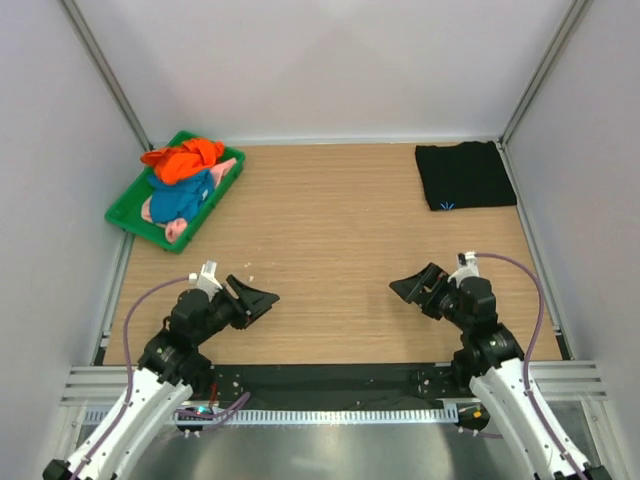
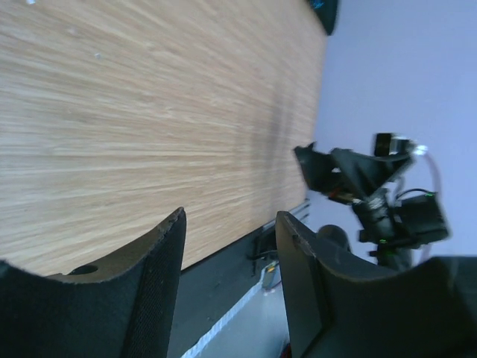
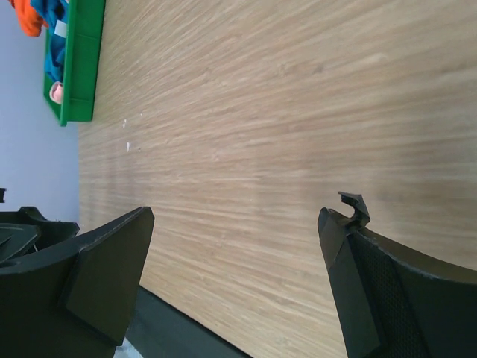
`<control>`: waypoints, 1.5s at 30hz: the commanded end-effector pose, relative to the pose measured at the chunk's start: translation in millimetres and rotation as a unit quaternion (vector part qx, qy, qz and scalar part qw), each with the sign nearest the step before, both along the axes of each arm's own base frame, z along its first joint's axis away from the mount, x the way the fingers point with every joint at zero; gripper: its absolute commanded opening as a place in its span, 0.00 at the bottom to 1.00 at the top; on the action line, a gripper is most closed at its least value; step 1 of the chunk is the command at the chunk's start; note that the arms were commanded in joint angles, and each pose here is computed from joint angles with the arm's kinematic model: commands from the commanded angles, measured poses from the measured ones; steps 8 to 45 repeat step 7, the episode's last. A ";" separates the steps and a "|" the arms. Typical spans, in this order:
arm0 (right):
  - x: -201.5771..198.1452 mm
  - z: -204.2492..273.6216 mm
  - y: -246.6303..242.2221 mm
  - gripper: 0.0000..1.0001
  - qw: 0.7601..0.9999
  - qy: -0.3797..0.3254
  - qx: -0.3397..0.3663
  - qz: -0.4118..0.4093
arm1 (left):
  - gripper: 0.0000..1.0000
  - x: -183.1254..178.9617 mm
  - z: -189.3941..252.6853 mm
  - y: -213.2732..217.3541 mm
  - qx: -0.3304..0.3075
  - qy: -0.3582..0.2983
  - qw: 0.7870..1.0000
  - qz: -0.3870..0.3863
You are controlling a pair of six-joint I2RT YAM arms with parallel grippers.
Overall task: Fold and stack the t-shirts
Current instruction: Neatly place the folded tshirt to the corner
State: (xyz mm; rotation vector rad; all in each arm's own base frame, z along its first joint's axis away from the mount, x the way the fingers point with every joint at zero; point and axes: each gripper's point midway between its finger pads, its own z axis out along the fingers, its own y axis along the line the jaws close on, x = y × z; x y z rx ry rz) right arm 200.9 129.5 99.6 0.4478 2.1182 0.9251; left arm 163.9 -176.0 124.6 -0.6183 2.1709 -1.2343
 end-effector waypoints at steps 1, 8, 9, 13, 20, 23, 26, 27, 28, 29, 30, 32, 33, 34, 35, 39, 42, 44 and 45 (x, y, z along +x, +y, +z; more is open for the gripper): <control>-18.5 -9.0 6.0 1.00 0.997 0.021 0.068 -0.014 | 0.54 1.9 14.0 0.4 -0.087 -0.026 0.995 0.035; -32.0 -24.7 17.0 1.00 0.993 0.027 0.118 0.010 | 0.56 -9.6 8.6 -3.9 -0.100 -0.035 0.994 0.006; -32.0 -24.7 17.0 1.00 0.993 0.027 0.118 0.010 | 0.56 -9.6 8.6 -3.9 -0.100 -0.035 0.994 0.006; -32.0 -24.7 17.0 1.00 0.993 0.027 0.118 0.010 | 0.56 -9.6 8.6 -3.9 -0.100 -0.035 0.994 0.006; -32.0 -24.7 17.0 1.00 0.993 0.027 0.118 0.010 | 0.56 -9.6 8.6 -3.9 -0.100 -0.035 0.994 0.006; -32.0 -24.7 17.0 1.00 0.993 0.027 0.118 0.010 | 0.56 -9.6 8.6 -3.9 -0.100 -0.035 0.994 0.006; -32.0 -24.7 17.0 1.00 0.993 0.027 0.118 0.010 | 0.56 -9.6 8.6 -3.9 -0.100 -0.035 0.994 0.006; -32.0 -24.7 17.0 1.00 0.993 0.027 0.118 0.010 | 0.56 -9.6 8.6 -3.9 -0.100 -0.035 0.994 0.006; -32.0 -24.7 17.0 1.00 0.993 0.027 0.118 0.010 | 0.56 -9.6 8.6 -3.9 -0.100 -0.035 0.994 0.006; -32.0 -24.7 17.0 1.00 0.993 0.027 0.118 0.010 | 0.56 -9.6 8.6 -3.9 -0.100 -0.035 0.994 0.006; -32.0 -24.7 17.0 1.00 0.993 0.027 0.118 0.010 | 0.56 -9.6 8.6 -3.9 -0.100 -0.035 0.994 0.006; -32.0 -24.7 17.0 1.00 0.993 0.027 0.118 0.010 | 0.56 -9.6 8.6 -3.9 -0.100 -0.035 0.994 0.006; -32.0 -24.7 17.0 1.00 0.993 0.027 0.118 0.010 | 0.56 -9.6 8.6 -3.9 -0.100 -0.035 0.994 0.006; -32.0 -24.7 17.0 1.00 0.993 0.027 0.118 0.010 | 0.56 -9.6 8.6 -3.9 -0.100 -0.035 0.994 0.006; -32.0 -24.7 17.0 1.00 0.993 0.027 0.118 0.010 | 0.56 -9.6 8.6 -3.9 -0.100 -0.035 0.994 0.006; -32.0 -24.7 17.0 1.00 0.993 0.027 0.118 0.010 | 0.56 -9.6 8.6 -3.9 -0.100 -0.035 0.994 0.006; -32.0 -24.7 17.0 1.00 0.993 0.027 0.118 0.010 | 0.56 -9.6 8.6 -3.9 -0.100 -0.035 0.994 0.006; -32.0 -24.7 17.0 1.00 0.993 0.027 0.118 0.010 | 0.56 -9.6 8.6 -3.9 -0.100 -0.035 0.994 0.006; -32.0 -24.7 17.0 1.00 0.993 0.027 0.118 0.010 | 0.56 -9.6 8.6 -3.9 -0.100 -0.035 0.994 0.006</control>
